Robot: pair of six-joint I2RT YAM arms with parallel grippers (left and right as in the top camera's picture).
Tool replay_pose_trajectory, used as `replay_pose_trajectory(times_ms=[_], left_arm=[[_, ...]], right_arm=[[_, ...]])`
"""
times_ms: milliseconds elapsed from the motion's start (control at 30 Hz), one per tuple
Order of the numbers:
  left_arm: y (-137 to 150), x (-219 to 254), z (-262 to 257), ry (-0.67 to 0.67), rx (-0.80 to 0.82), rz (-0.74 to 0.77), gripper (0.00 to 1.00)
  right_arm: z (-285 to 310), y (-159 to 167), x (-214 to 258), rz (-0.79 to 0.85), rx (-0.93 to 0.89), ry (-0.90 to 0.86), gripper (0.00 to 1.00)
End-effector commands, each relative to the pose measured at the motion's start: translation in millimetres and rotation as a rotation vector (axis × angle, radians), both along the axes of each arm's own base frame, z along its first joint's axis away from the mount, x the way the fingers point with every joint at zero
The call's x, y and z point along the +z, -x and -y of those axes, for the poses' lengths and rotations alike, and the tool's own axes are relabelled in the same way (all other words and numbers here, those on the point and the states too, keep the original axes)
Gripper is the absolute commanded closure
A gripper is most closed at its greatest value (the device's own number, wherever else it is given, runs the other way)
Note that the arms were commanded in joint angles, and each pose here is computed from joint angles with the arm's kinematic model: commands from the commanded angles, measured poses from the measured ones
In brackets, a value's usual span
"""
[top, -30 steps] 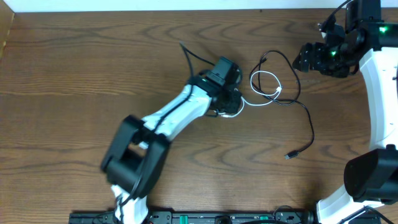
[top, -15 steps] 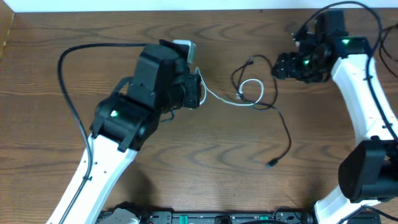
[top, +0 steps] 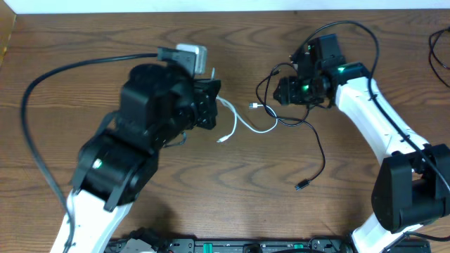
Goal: Untangle cables
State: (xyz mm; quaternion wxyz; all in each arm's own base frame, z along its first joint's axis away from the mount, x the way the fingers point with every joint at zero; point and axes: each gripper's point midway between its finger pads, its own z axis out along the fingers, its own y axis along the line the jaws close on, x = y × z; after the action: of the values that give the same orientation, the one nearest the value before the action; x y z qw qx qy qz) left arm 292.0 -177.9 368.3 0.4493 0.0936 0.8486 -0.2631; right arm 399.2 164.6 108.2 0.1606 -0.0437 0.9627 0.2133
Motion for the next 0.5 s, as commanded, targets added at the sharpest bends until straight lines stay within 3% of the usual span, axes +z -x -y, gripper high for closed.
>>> replay_pose_trajectory(times_ms=[0,200,467], left_arm=[[10,27,-11,0.028,0.017,0.087,0.93],[27,60,-39,0.097,0.086,0.181,0.93],[48,83,-64,0.127,0.139,0.262,0.93]], right_arm=[[-11,3,-10,-0.009,0.014,-0.009,0.44],[-28,-2,-32,-0.012,0.049,-0.009,0.51],[-50,-5,-57,-0.022,0.069,-0.016,0.53]])
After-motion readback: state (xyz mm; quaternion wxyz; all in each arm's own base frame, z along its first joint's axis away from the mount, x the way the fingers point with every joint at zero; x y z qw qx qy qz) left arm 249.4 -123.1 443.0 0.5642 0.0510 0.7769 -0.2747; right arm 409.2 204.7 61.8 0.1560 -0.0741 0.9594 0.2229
